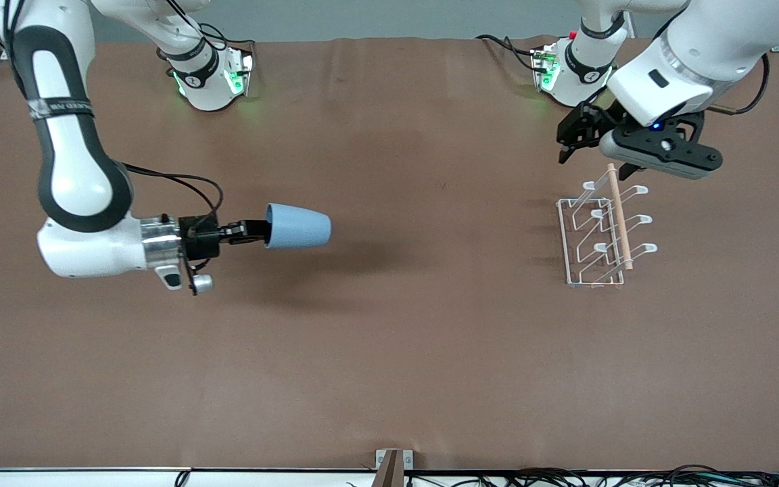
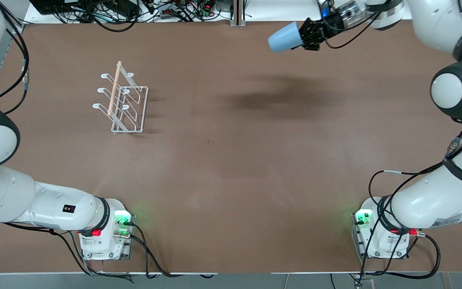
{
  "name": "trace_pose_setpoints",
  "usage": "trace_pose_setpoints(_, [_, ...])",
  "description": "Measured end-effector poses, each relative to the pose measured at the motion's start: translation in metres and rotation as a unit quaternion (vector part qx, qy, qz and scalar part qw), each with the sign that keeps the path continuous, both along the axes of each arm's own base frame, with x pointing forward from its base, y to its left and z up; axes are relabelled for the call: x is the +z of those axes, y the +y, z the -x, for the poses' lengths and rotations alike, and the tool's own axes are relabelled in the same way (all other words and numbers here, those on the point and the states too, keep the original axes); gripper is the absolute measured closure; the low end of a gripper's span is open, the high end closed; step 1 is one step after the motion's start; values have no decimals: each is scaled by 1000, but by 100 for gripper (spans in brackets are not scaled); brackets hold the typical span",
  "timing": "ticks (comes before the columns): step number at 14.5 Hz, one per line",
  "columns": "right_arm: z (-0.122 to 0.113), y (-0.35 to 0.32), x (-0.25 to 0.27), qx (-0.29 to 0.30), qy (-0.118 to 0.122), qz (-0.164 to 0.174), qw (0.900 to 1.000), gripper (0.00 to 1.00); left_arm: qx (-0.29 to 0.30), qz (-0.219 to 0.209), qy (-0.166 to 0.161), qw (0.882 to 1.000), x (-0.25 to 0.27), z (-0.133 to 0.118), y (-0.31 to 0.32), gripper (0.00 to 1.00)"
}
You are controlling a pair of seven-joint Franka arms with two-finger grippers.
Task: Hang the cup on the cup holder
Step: 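Lift the blue cup with the right gripper toward the table middle, then hold the cup with the right gripper while the left gripper grasps it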
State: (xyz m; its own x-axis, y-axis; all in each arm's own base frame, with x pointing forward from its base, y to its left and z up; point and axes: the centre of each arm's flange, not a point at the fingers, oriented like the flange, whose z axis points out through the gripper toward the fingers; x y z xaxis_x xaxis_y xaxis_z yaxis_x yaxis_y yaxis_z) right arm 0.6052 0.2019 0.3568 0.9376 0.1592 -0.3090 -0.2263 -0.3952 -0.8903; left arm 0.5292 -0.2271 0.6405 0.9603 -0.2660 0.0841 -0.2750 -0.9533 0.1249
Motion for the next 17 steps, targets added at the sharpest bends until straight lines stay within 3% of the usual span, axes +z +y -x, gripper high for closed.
trace_pose_setpoints(3, [3, 25, -23, -2, 19, -29, 999, 94, -18, 5, 0, 1000, -4, -7, -22, 0])
trace_pose_setpoints(7, [0, 31, -24, -12, 24, -45, 999, 94, -73, 13, -2, 997, -20, 9, -87, 0])
trace_pose_setpoints(14, [3, 37, -34, 2, 7, -55, 998, 94, -170, 52, -46, 983, -47, 45, -222, 0])
trace_pose_setpoints(17, [8, 40, -43, 23, 7, -70, 997, 94, -210, 52, -83, 973, -67, 52, -264, 0])
